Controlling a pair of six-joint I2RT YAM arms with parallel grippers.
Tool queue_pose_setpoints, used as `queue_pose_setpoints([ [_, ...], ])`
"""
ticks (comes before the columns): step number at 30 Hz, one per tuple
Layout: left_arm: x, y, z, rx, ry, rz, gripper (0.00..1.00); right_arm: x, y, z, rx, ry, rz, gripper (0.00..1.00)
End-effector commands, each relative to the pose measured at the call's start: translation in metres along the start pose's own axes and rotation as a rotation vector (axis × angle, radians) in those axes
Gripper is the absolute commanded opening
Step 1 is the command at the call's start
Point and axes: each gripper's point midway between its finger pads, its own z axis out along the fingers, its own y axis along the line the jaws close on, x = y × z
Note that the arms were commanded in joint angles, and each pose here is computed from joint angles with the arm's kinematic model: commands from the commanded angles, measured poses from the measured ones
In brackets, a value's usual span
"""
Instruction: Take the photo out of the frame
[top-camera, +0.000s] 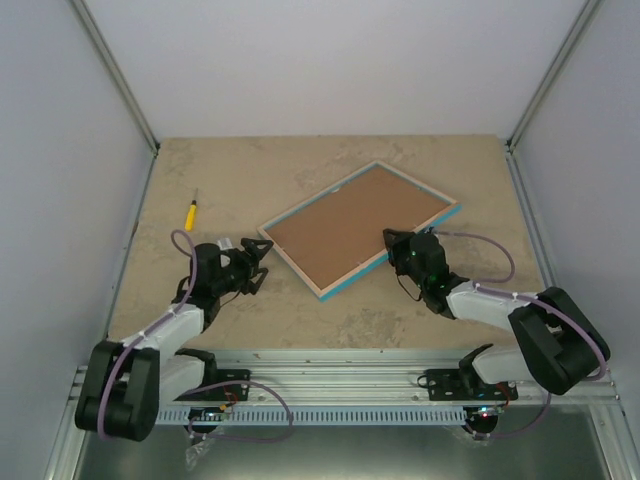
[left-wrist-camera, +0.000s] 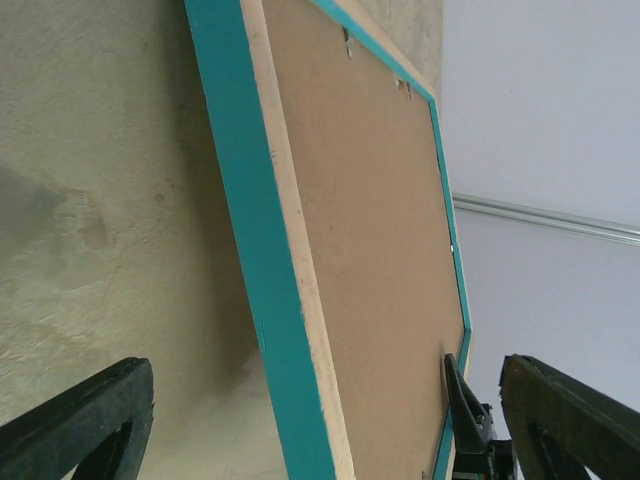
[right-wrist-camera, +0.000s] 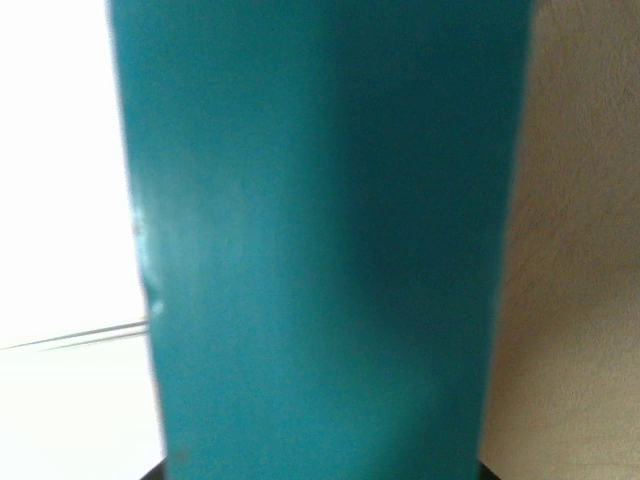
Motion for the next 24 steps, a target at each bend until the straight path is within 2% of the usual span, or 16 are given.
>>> queue_pose_setpoints([
  [1,0.005,-0.022,0.011,0.102,0.049,0.005,0.95,0.004,0.013,0.001,-0.062,0.024,0.043,0.10],
  [3,0.007,-0.022,0.017,0.111,0.068,-0.009,0.94,0.006,0.009,0.002,-0.051,0.033,0.044,0.12],
  [12,0.016,-0.024,0.041,0.185,0.154,-0.048,0.75,0.013,0.005,0.005,-0.041,0.075,0.057,0.24],
  [19,0.019,-0.023,0.048,0.222,0.178,-0.062,0.44,0.015,0.006,0.002,-0.038,0.089,0.038,0.33],
  [24,0.021,-0.020,0.051,0.234,0.195,-0.070,0.21,0.015,0.014,-0.002,-0.030,0.091,-0.022,0.50],
])
